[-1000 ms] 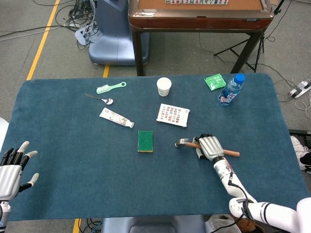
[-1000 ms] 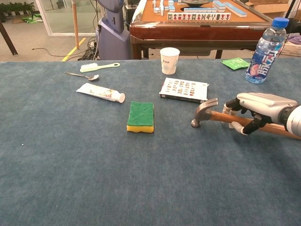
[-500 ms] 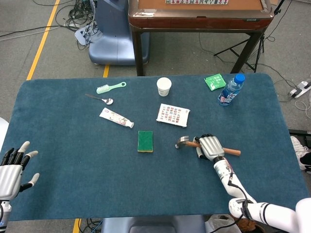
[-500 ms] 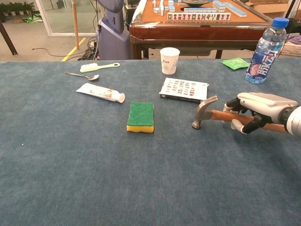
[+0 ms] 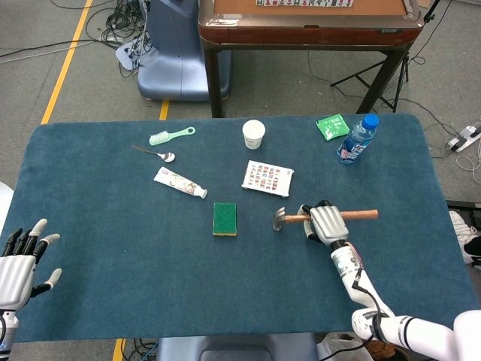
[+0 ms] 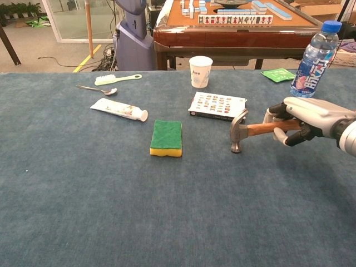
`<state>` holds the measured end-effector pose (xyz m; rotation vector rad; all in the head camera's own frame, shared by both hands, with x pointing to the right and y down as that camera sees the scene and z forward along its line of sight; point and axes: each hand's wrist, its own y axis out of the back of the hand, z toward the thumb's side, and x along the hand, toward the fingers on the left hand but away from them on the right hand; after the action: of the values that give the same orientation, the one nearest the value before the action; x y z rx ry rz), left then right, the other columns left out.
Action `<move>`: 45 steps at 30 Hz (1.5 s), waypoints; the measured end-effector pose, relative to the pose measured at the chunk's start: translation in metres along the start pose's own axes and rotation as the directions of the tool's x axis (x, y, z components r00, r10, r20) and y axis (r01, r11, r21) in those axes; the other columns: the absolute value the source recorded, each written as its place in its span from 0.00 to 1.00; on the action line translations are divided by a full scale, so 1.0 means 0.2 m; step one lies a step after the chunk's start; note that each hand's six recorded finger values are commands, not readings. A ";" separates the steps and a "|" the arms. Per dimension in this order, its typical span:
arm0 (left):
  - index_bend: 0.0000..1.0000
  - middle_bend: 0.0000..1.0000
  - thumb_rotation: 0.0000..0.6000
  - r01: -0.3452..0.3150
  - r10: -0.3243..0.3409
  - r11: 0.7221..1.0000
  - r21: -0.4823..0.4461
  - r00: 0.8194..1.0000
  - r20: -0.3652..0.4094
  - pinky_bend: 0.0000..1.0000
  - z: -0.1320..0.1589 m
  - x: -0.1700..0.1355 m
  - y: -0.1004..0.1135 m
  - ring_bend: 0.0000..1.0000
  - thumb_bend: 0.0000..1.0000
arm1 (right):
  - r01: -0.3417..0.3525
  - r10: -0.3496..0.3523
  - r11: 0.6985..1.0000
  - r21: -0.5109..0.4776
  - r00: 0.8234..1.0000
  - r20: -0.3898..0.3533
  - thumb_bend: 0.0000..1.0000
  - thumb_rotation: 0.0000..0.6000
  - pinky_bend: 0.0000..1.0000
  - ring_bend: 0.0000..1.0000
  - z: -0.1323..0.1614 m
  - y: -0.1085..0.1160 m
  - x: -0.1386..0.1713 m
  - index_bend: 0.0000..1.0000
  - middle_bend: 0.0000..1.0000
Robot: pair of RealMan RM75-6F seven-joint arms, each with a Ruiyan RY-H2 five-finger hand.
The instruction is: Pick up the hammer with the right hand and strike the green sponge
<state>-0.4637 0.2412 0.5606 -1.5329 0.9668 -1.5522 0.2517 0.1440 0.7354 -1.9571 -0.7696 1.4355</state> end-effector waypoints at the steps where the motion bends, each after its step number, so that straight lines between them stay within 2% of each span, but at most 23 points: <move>1: 0.25 0.07 1.00 0.001 -0.001 1.000 0.000 1.000 0.000 0.03 0.00 0.00 0.00 0.10 0.24 | 0.005 -0.005 1.000 -0.004 1.000 -0.003 0.76 1.00 0.27 0.46 0.00 0.00 0.00 0.60 0.67; 12: 0.25 0.07 1.00 0.005 -0.005 1.000 0.003 1.000 -0.003 0.03 0.00 0.01 0.00 0.09 0.24 | 0.102 -0.105 0.993 -0.067 0.994 -0.038 0.79 1.00 0.51 0.56 0.03 0.05 -0.01 0.66 0.73; 19: 0.25 0.07 1.00 0.005 -0.005 1.000 0.009 1.000 -0.004 0.03 0.00 0.01 0.01 0.09 0.24 | 0.129 -0.137 0.986 -0.103 0.988 -0.068 0.80 1.00 0.65 0.61 0.05 0.06 -0.02 0.70 0.76; 32: 0.24 0.07 1.00 0.000 0.000 1.000 0.017 1.000 -0.004 0.03 0.02 0.01 0.03 0.09 0.24 | 0.179 -0.188 0.982 -0.068 0.968 -0.168 0.81 1.00 0.78 0.68 0.15 0.17 -0.06 0.74 0.82; 40: 0.24 0.07 1.00 -0.005 0.006 1.000 0.022 1.000 -0.009 0.03 0.02 0.01 0.04 0.09 0.24 | 0.176 -0.187 0.982 -0.070 0.958 -0.216 0.82 1.00 0.79 0.69 0.22 0.18 -0.09 0.74 0.83; 45: 0.24 0.07 1.00 -0.015 0.015 1.000 0.024 1.000 -0.010 0.03 0.01 0.00 0.05 0.09 0.24 | 0.174 -0.195 0.979 -0.105 0.951 -0.242 0.83 1.00 0.79 0.70 0.28 0.16 -0.11 0.74 0.84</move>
<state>-0.4609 0.2368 0.5520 -1.4995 0.9601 -1.5574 0.1961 0.1128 0.7110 -2.0203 -0.8797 1.0370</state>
